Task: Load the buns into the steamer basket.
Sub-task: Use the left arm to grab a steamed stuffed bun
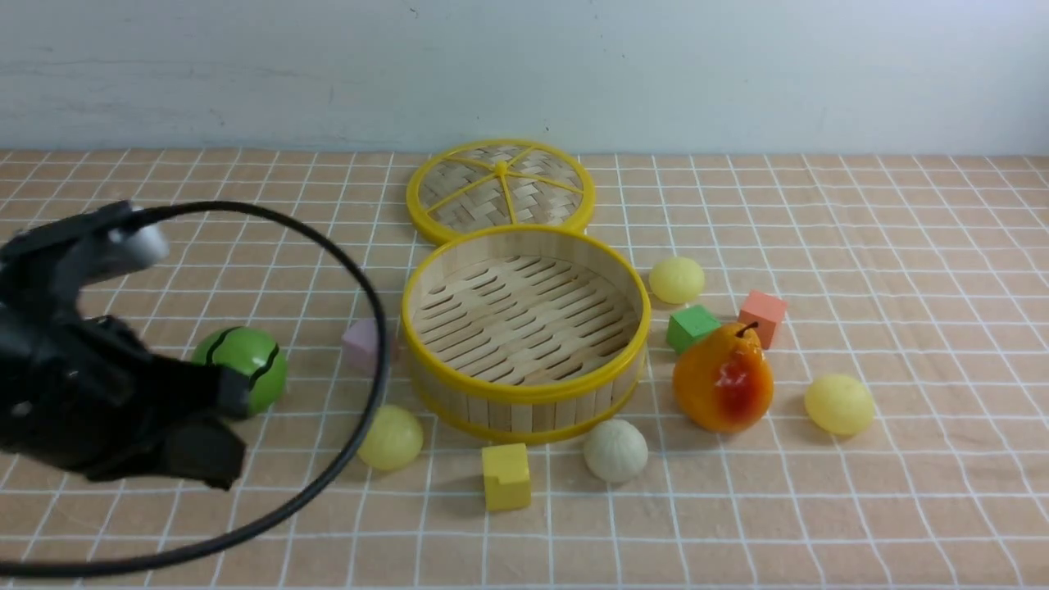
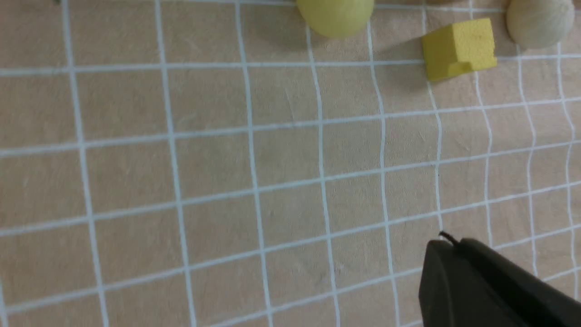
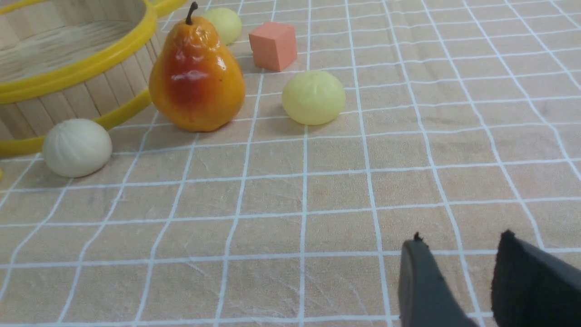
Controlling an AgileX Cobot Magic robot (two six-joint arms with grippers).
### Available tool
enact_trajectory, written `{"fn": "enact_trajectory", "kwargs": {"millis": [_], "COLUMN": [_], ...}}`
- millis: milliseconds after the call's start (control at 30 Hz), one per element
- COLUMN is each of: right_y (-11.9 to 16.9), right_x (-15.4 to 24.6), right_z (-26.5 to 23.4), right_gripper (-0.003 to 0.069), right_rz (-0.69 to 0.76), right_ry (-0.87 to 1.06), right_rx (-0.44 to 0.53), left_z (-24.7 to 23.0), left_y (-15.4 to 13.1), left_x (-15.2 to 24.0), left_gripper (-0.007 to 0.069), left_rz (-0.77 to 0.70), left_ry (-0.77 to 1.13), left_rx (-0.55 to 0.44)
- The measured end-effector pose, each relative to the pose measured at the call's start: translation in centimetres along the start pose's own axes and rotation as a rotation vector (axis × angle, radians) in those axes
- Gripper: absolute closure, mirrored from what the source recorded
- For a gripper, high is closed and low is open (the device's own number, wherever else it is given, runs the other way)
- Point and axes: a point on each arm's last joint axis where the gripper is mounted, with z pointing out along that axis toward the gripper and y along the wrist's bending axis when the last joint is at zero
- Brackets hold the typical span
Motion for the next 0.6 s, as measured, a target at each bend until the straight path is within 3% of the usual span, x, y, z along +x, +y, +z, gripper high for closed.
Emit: {"fn": "enact_trajectory", "kwargs": {"millis": [233,467,600], "right_y": [0.0,0.0,0.0], "right_x": [0.0,0.0,0.0], "right_z": [0.0,0.0,0.0], "right_gripper": [0.042,0.042,0.042], "right_rz": [0.0,0.0,0.0], "right_ry": [0.0,0.0,0.0], "right_rx": [0.0,0.0,0.0], "left_z": [5.2,10.7,12.0], "left_y": [-4.5,-3.7,-3.5], "left_x": [-3.9,-6.1,-6.6], "left_gripper": [0.0638,0.0634,0.0582], "left_rz": [0.197,0.258,0.266], "left_ry": [0.065,0.117,0.074], "left_rx": [-0.051,-0.154,-0.158]}}
